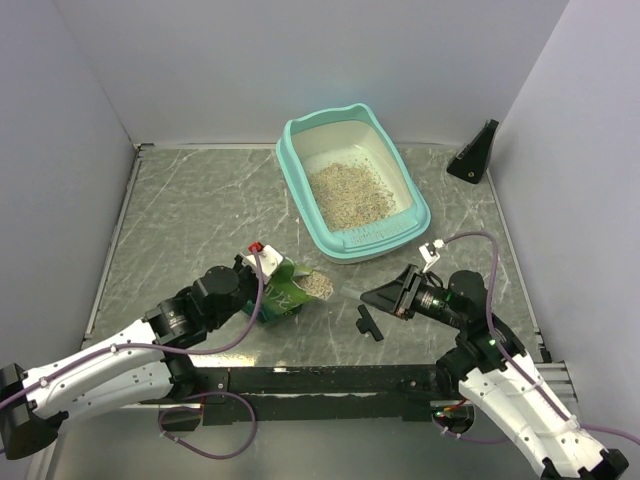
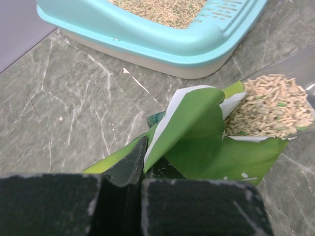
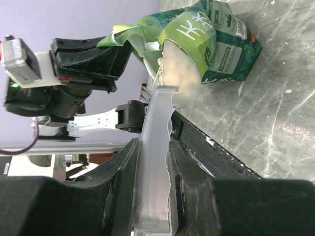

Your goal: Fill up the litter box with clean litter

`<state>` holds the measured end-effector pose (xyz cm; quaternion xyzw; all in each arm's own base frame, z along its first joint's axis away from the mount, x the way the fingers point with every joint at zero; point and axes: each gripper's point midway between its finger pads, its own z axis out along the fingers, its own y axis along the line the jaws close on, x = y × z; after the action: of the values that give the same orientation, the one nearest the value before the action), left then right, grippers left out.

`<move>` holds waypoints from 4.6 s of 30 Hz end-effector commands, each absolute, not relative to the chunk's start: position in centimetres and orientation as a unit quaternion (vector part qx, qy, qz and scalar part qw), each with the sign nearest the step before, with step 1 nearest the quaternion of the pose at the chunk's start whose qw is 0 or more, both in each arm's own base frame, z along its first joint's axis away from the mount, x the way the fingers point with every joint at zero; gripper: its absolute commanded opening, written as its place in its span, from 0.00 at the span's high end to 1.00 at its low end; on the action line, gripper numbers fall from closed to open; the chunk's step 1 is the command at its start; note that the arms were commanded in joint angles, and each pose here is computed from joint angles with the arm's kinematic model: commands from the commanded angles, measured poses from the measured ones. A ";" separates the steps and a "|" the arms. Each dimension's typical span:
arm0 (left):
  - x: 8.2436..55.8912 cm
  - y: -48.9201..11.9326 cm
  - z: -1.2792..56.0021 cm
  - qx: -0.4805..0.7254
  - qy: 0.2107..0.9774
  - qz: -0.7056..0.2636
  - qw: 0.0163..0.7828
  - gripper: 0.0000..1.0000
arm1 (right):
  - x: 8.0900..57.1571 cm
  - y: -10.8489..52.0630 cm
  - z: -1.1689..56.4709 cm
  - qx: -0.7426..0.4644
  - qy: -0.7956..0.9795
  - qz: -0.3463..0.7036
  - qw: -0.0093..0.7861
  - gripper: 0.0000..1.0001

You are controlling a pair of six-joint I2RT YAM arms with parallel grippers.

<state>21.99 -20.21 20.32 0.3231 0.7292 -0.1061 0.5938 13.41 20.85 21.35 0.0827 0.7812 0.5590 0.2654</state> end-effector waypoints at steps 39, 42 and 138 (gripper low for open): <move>22.1 -12.4 28.0 0.135 0.678 -0.079 0.718 0.99 | 12.9 21.6 25.7 0.113 0.693 0.668 0.248 1.00; 22.1 -12.3 27.9 0.135 0.680 -0.076 0.717 0.99 | 13.1 21.7 26.6 0.110 0.682 0.678 0.253 1.00; 23.2 -14.5 24.9 0.182 0.719 -0.088 0.665 0.99 | 26.6 17.6 36.2 -0.069 0.851 0.256 0.453 1.00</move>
<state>23.22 -13.95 23.65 0.1915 0.7257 -0.0653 0.6576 32.46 16.22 32.38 -0.0256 0.8823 0.1594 0.4422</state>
